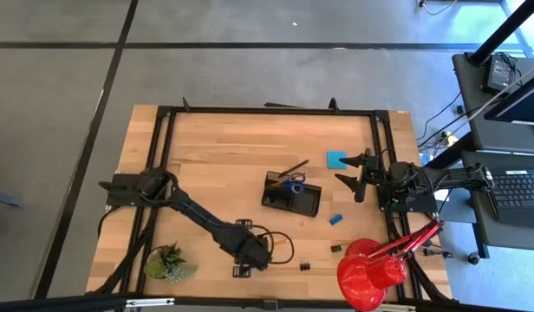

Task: Pick and place office supplies into organizer
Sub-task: Put the yellow pencil into the black desk organizer

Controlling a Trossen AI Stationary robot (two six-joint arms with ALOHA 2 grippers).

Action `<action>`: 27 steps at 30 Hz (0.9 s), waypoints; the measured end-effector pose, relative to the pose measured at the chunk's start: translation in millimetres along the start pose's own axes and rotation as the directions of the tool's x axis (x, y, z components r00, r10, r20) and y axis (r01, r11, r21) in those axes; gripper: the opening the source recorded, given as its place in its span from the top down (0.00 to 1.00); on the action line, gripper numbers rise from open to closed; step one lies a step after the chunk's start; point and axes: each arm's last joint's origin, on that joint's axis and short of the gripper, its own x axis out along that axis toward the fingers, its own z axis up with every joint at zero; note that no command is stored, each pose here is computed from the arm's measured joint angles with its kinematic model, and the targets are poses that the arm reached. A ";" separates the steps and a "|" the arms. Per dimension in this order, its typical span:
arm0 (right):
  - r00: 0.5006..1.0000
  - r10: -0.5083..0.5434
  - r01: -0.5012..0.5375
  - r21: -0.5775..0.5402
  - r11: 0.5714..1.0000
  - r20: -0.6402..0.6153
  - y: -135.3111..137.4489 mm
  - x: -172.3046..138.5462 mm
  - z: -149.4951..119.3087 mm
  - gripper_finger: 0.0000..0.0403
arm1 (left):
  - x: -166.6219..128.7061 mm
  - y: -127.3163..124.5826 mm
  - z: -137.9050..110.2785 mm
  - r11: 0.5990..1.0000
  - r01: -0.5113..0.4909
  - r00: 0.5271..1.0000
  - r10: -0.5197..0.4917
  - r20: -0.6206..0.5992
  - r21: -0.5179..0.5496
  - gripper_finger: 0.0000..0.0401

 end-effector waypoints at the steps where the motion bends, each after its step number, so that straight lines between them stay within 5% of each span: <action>1: 1.000 0.000 0.000 0.000 1.000 0.000 0.0 0.0 0.0 0.23 | 1.1 -0.4 0.2 1.000 -0.006 1.000 0.006 -0.002 0.000 0.65; 9: 1.000 0.000 0.000 0.000 1.000 0.000 0.0 0.0 0.0 0.23 | 2.7 -0.8 0.4 1.000 0.006 1.000 -0.006 -0.010 -0.020 0.68; 27: 1.000 0.000 0.000 -0.002 1.000 0.000 0.0 0.0 0.0 0.23 | 4.4 8.5 -2.3 0.997 -0.019 0.996 0.012 -0.083 -0.081 0.98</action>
